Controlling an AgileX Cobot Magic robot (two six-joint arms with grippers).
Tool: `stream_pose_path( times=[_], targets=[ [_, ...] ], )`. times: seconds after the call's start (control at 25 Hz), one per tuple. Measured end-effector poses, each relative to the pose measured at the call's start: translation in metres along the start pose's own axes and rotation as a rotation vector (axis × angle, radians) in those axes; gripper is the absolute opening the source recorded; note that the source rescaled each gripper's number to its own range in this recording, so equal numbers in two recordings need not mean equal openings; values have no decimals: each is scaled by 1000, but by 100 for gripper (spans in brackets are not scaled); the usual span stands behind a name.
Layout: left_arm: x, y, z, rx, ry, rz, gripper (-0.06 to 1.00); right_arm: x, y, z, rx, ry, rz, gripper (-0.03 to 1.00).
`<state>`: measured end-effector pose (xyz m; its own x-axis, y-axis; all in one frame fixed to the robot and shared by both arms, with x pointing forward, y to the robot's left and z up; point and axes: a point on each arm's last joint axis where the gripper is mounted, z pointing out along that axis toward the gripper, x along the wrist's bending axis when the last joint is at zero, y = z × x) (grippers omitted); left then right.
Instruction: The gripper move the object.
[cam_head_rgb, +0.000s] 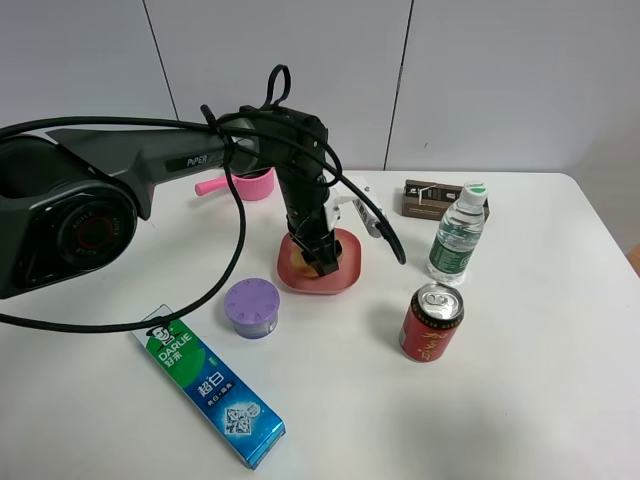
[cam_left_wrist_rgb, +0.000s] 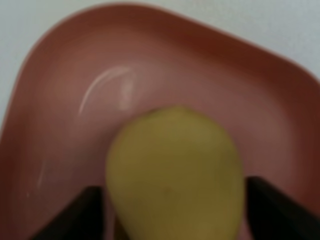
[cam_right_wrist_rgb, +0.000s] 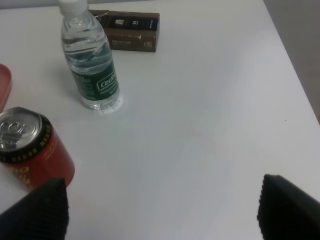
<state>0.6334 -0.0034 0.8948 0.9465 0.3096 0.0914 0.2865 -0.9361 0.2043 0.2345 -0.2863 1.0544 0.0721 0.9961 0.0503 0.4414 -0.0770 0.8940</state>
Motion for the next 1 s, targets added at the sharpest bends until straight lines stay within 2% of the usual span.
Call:
stream_pose_path(
  times=[0.08,0.12,0.28,0.4,0.52,0.68,0.88,1.0],
  targets=[
    [0,-1,0,9,3,5,80,0,0,0,0,0,0,100],
    [0,-1,0,12,3,4,83,0,0,0,0,0,0,100],
    [0,-1,-8,35,26,18,86,0,0,0,0,0,0,100],
    [-1,4,-36,24,85,51,87,0,0,0,0,0,0,100],
    [0,9,-78,-8,179,66,87,0,0,0,0,0,0,100],
    [5,6,-148,-51,356,41,87,0,0,0,0,0,0,100],
    [10,-22,-244,-59,599,-9,87,0,0,0,0,0,0,100],
    [13,-52,-295,-58,687,-75,87,0,0,0,0,0,0,100]
  ],
)
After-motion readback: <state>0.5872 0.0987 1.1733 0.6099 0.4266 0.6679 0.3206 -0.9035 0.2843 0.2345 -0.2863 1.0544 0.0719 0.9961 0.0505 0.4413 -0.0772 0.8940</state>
